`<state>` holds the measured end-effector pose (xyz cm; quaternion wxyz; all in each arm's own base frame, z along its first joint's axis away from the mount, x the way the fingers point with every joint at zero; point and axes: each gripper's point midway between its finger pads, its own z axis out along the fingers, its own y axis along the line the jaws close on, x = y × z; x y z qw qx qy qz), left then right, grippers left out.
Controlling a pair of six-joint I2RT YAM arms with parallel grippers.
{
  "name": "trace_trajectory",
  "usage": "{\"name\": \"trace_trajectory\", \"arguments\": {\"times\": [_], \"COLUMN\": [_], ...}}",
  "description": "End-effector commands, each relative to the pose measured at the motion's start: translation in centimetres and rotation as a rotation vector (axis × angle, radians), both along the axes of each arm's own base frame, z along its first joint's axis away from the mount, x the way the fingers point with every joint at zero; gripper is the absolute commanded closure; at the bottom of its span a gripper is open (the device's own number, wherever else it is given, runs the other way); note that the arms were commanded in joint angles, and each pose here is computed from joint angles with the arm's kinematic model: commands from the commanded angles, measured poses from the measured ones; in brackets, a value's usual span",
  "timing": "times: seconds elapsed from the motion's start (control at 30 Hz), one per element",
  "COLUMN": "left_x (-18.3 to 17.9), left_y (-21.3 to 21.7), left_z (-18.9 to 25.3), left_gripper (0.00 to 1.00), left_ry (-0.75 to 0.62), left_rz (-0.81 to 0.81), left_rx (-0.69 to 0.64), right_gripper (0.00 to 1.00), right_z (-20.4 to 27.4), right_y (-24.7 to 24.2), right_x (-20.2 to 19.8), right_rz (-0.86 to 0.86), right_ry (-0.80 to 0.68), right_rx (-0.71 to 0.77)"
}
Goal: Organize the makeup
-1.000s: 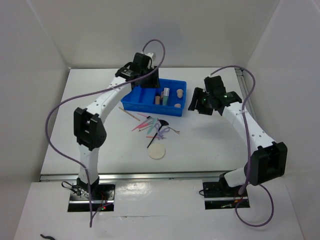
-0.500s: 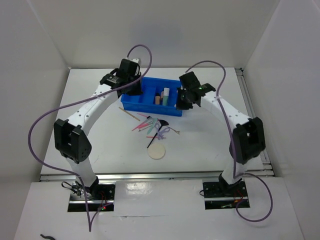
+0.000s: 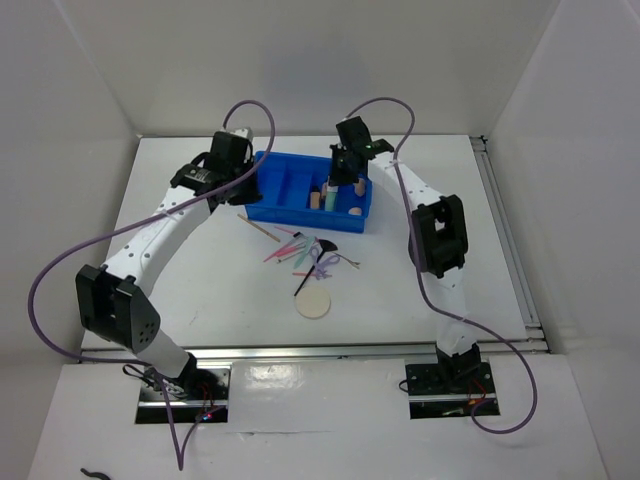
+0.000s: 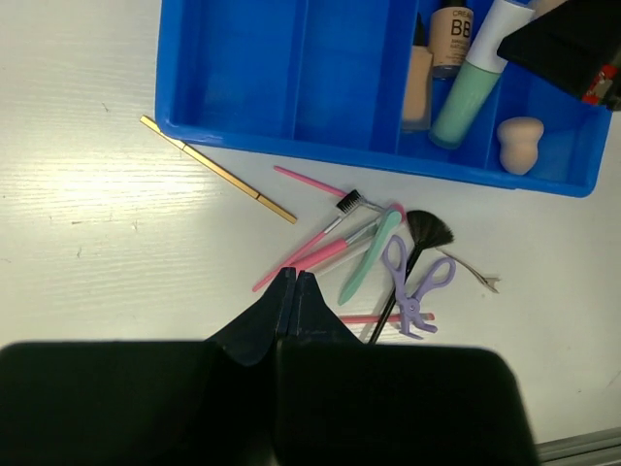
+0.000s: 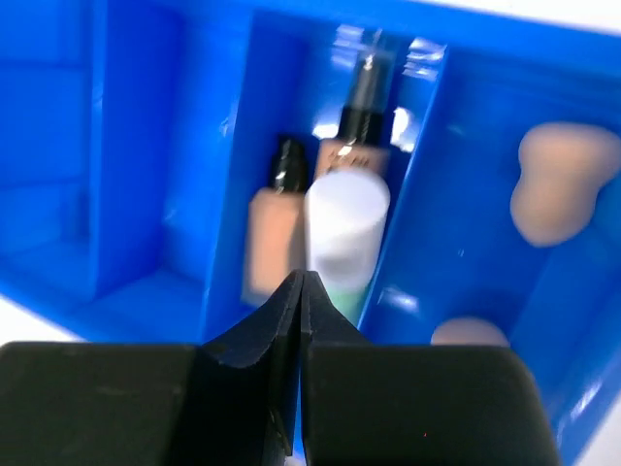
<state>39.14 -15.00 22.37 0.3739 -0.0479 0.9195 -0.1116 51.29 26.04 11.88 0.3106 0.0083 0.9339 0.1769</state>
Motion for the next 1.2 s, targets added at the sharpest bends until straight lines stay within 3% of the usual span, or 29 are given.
{"name": "trace_trajectory", "arguments": {"times": [0.0,0.23,0.37,0.47,0.6,0.63,0.67,0.7,0.8,0.9,1.0,1.17], "left_x": [0.3,0.3,0.1,0.0,0.0,-0.2,-0.3,-0.3,-0.8,-1.3,-1.8,-2.5], "left_y": [0.5,1.4,1.5,1.4,1.3,1.4,1.7,1.7,2.6,3.8,4.3,4.2], "left_z": [0.6,1.0,0.6,1.0,1.5,1.5,1.9,1.9,1.9,2.6,2.5,2.1], "left_gripper": [1.00,1.00,1.00,1.00,1.00,1.00,1.00,1.00,0.95,0.91,0.89,0.88], "left_ry": [-0.025,-0.037,-0.028,-0.035,-0.054,-0.054,-0.067,-0.067,-0.066,-0.084,-0.083,-0.067], "left_rz": [0.016,0.022,0.022,0.016,0.016,0.016,0.026,0.026,0.059,0.092,0.107,0.097], "left_rx": [-0.014,-0.004,-0.001,-0.010,-0.017,-0.017,-0.011,-0.011,-0.003,-0.009,-0.015,-0.042], "right_gripper": [0.95,0.94,0.94,0.90,0.77,0.73,0.58,0.51,0.34,0.27,0.11,0.09], "right_z": [0.5,-0.3,1.9,5.3,8.4,9.1,9.3,9.3,8.7,6.8,4.6,0.4], "right_y": [0.1,0.0,0.4,0.8,0.1,-0.4,-1.0,-0.9,-0.7,-1.2,1.5,2.4], "right_x": [2.4,3.7,3.9,3.4,1.1,-0.6,-1.4,-2.8,-8.6,-14.2,-21.2,-27.4], "right_rz": [-0.002,-0.005,0.008,0.025,0.020,0.014,0.007,0.016,0.050,0.063,0.201,0.295], "right_ry": [-0.044,-0.044,-0.081,-0.138,-0.182,-0.181,-0.177,-0.170,-0.129,-0.048,0.034,0.145], "right_rx": [0.012,0.005,0.035,0.052,0.018,0.001,-0.009,-0.018,-0.038,-0.051,-0.060,-0.126]}}
